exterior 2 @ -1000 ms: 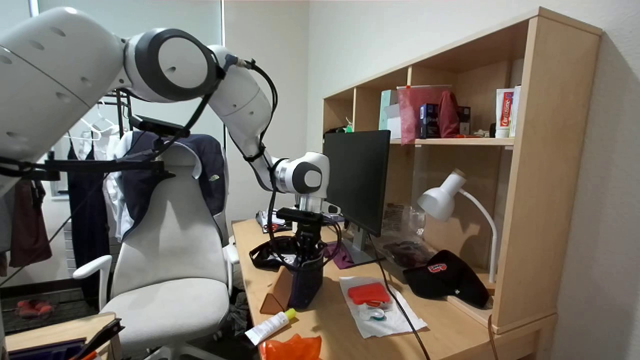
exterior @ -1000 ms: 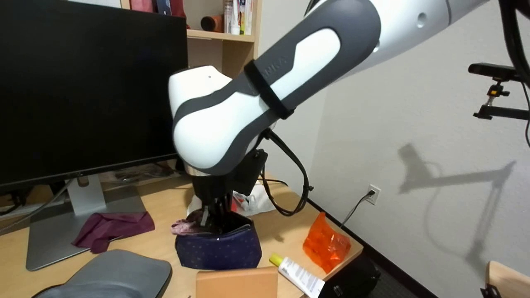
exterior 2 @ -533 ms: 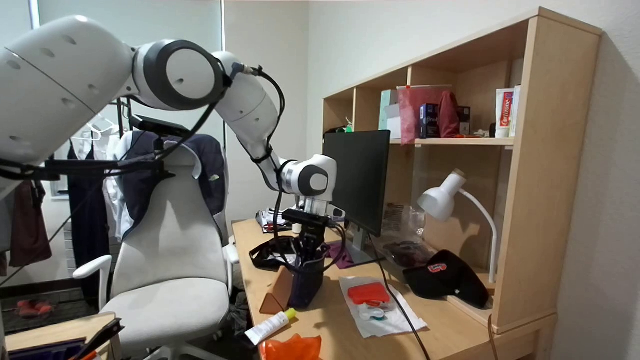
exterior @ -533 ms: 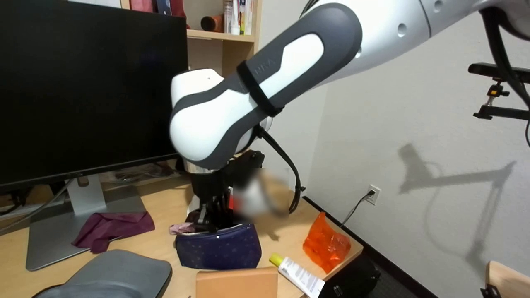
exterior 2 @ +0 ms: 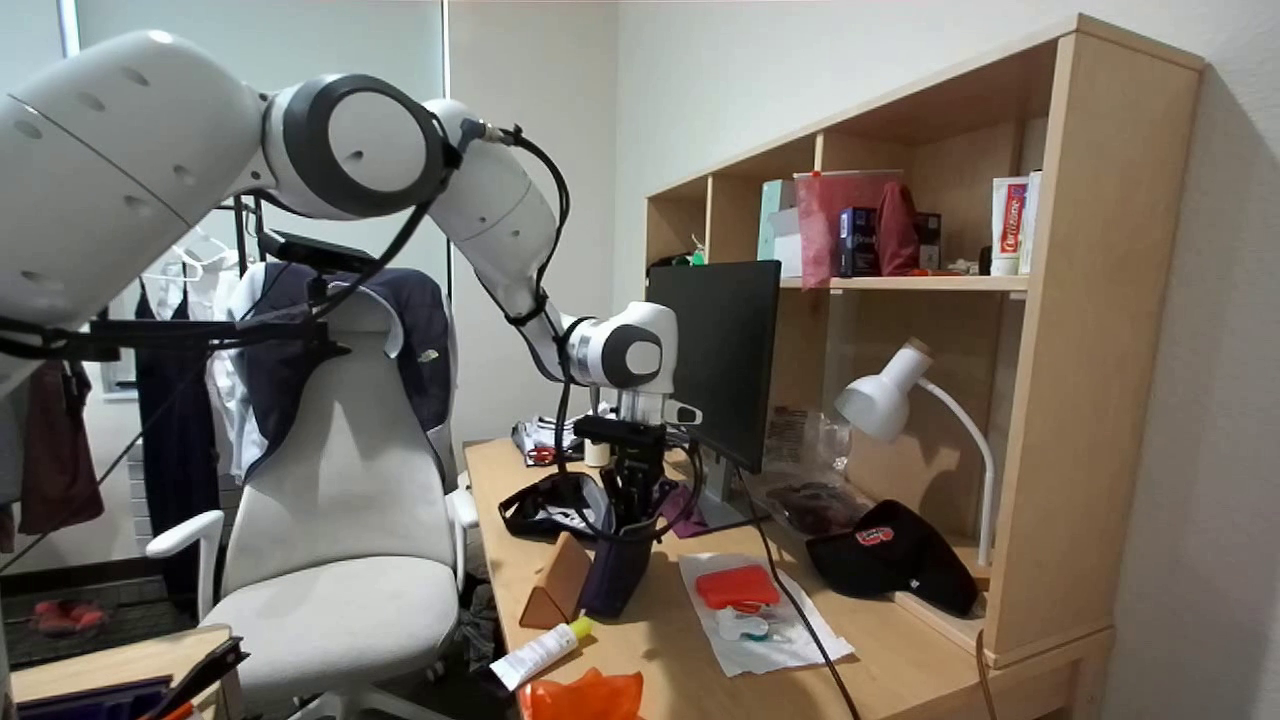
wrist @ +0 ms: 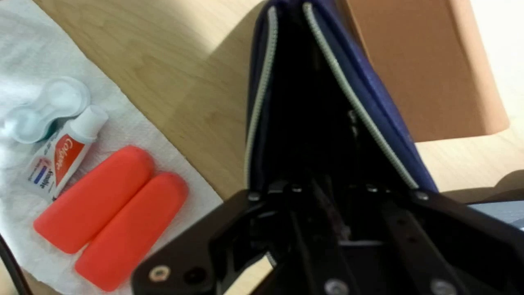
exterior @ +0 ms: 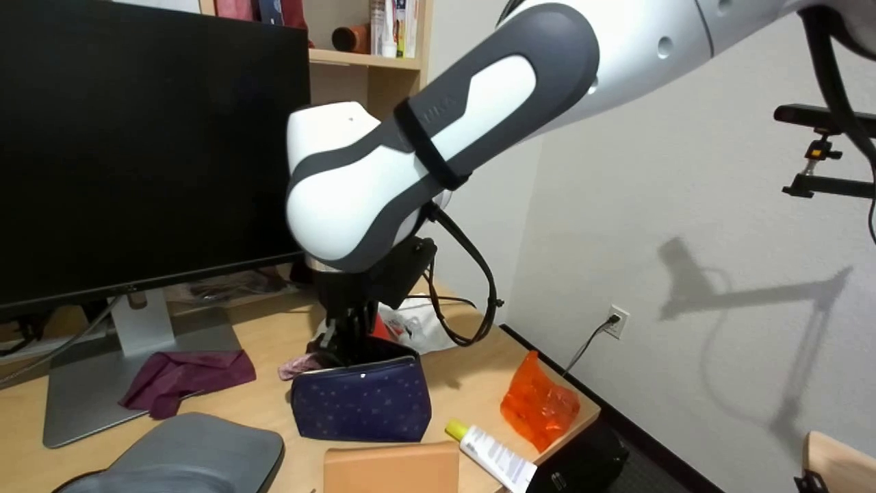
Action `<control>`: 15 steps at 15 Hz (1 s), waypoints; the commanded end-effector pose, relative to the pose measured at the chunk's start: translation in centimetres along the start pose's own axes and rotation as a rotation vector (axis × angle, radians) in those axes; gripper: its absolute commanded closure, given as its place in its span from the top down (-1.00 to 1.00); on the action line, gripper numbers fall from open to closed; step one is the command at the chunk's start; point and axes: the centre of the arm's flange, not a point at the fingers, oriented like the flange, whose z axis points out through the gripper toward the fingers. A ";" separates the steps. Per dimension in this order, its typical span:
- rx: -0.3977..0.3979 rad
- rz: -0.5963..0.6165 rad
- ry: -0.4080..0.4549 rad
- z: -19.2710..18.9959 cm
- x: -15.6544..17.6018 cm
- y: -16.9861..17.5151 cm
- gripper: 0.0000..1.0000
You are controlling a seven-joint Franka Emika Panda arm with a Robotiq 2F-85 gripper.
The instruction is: Place the scrunchies in the blue bag
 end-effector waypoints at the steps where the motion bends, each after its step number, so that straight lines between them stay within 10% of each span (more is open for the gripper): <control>1: -0.084 0.059 0.033 -0.6 -0.8 -0.6 0.07; 5: -0.132 0.091 0.061 -0.9 -0.7 -1.4 0.59; 6: -0.139 0.089 0.061 -0.9 -0.7 -1.5 -0.29; 15: -0.184 0.116 0.110 -1.9 -0.9 -2.8 -0.88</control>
